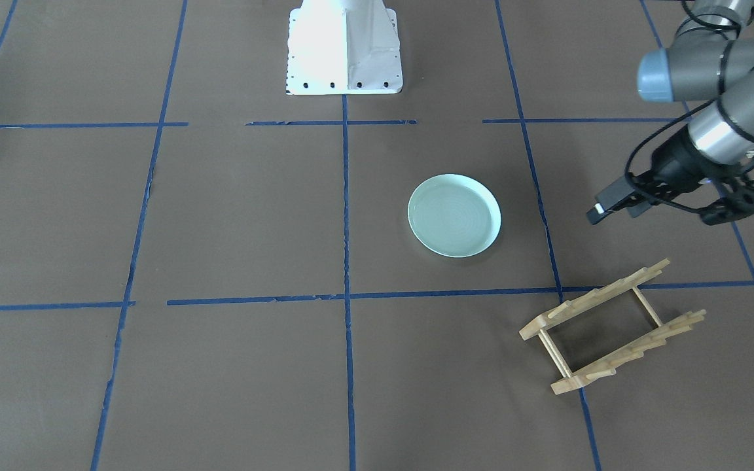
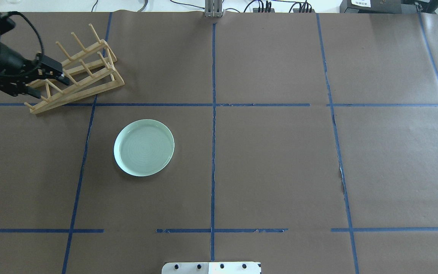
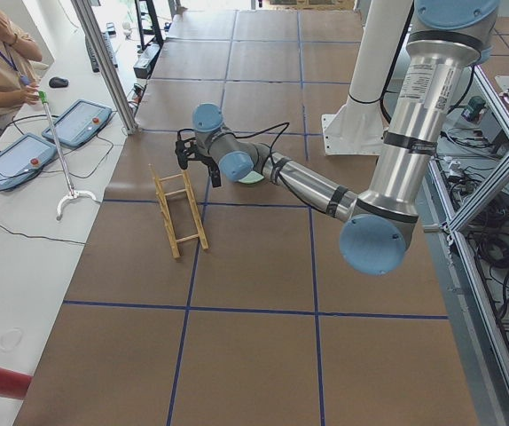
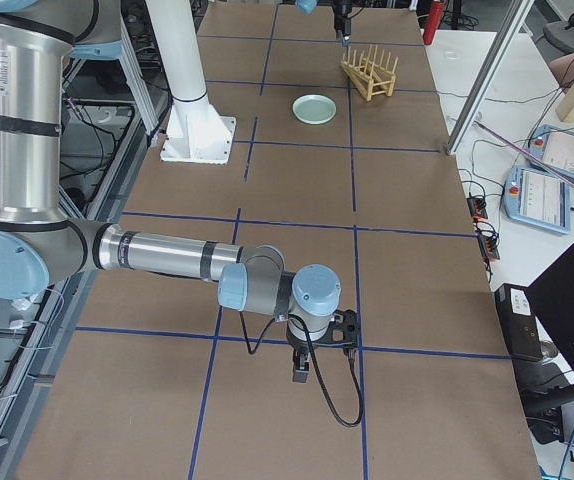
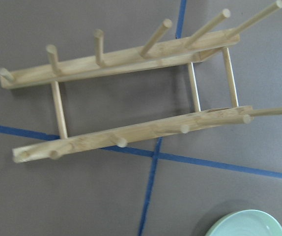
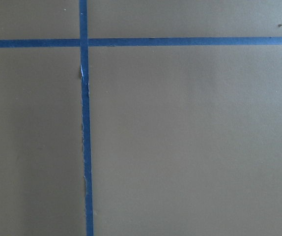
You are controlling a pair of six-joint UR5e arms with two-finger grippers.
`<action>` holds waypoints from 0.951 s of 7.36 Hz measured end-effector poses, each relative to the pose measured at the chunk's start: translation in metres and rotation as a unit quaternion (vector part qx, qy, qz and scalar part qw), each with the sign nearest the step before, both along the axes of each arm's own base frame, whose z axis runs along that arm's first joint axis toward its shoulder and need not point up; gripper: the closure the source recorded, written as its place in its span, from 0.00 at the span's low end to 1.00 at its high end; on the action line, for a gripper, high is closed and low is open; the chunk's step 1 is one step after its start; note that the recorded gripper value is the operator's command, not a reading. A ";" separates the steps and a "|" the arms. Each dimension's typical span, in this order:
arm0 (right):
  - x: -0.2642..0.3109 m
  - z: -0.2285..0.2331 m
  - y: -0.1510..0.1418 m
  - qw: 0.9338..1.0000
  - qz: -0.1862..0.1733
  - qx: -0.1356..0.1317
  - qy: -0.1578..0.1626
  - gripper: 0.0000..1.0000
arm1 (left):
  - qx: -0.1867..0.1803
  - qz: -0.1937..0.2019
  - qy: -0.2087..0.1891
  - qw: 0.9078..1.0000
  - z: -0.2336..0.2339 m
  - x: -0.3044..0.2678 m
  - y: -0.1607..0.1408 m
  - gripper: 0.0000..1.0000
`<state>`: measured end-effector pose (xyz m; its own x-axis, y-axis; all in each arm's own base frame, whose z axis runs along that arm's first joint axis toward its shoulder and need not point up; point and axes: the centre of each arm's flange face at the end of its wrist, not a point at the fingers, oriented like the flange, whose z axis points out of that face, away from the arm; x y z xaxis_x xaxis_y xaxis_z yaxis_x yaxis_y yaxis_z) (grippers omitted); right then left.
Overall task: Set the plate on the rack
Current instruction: 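Move the left gripper past the rack down to the pale green plate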
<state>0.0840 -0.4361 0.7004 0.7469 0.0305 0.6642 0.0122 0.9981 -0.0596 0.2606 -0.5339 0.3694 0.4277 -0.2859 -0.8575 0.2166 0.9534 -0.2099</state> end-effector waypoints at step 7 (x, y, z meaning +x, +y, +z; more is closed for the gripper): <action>0.000 0.000 0.000 1.000 0.000 0.000 0.000 0.00 | -0.057 0.003 -0.160 0.986 -0.097 0.292 0.027 0.11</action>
